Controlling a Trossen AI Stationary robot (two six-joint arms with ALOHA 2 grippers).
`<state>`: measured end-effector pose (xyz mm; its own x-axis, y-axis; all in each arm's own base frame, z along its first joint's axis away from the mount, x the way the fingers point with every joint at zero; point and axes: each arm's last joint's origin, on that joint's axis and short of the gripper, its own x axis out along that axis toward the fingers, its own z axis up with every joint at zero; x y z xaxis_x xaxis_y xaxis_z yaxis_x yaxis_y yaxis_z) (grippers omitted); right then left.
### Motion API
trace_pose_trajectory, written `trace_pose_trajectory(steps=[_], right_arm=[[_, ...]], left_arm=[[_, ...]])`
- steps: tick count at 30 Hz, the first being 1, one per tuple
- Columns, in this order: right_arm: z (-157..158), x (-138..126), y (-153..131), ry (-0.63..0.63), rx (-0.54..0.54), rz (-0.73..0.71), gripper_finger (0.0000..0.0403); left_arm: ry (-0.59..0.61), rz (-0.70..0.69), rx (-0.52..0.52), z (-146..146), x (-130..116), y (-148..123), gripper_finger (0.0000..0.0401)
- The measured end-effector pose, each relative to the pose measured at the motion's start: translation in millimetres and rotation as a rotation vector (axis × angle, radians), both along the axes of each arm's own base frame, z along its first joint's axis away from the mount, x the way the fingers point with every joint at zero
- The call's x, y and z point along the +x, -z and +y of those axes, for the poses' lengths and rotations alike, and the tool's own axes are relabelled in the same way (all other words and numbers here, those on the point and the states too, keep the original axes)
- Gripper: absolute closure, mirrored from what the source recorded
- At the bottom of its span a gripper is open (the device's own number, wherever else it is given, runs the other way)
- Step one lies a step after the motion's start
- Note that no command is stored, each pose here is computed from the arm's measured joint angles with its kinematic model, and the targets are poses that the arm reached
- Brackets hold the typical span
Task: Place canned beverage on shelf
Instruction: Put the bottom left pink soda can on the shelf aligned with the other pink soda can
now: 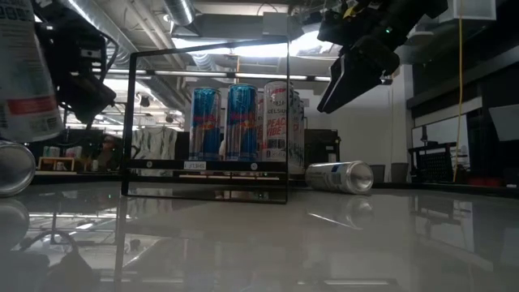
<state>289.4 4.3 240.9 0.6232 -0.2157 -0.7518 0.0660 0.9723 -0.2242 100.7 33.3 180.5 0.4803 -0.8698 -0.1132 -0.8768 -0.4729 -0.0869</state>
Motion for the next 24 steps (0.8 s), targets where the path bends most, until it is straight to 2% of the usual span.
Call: trace_pose_trajectory(steps=[7,17,24], right_arm=[[0.0,0.1,0.0,0.000,0.000,0.000,0.0052],[0.1,0.2,-0.1,0.000,0.000,-0.002,0.0052],[0.1,0.2,-0.1,0.000,0.000,-0.002,0.0052]], left_arm=[[-0.023,0.023,0.000,2.8,-1.3,0.3,0.0176],[-0.019,0.137,-0.019,3.9,-1.5,2.1,0.0176],[-0.065,0.202,-0.041,8.9,-1.2,4.3,0.0176]])
